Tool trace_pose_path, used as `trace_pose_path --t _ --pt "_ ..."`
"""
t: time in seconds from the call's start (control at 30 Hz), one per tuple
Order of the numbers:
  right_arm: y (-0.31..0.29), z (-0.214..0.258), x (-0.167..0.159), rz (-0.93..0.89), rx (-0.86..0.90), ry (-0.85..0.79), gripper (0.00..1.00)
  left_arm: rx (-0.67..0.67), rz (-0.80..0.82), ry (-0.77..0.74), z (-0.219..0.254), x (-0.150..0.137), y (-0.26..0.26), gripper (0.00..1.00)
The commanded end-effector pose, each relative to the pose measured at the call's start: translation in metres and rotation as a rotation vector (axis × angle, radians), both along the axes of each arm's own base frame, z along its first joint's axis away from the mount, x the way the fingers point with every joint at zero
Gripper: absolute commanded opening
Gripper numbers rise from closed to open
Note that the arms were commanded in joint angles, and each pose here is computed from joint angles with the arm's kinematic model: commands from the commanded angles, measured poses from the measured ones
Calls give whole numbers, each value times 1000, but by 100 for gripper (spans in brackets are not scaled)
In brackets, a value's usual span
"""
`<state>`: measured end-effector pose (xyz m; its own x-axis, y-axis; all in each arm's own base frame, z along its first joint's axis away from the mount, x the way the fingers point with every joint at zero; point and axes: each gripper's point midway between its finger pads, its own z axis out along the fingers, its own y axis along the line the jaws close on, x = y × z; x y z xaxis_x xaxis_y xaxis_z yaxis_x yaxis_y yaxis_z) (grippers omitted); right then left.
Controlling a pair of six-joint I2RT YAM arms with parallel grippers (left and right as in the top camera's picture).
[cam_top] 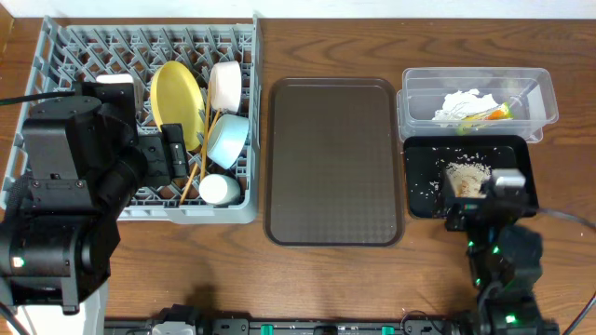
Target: Sort waste into correct bins and load items into the dishwasher
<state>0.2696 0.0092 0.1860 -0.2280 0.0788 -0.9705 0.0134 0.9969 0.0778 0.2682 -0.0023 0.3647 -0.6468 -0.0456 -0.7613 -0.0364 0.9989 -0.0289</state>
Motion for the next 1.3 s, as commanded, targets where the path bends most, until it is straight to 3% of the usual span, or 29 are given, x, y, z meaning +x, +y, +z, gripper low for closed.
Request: trace_pose_path --t 0.0,0.3,0.47,1.27 --pt "2 -23 -7 14 8 -24 99 -7 -2 -1 1 0 0 88" --pt "2 -55 -19 21 11 -43 99 -7 -2 -1 1 0 0 89" --pt "3 -25 -24 35 -28 -174 99 -7 -2 -1 1 0 0 89" --pt "5 -30 -23 45 -29 -152 99 -7 -2 -1 1 0 0 89"
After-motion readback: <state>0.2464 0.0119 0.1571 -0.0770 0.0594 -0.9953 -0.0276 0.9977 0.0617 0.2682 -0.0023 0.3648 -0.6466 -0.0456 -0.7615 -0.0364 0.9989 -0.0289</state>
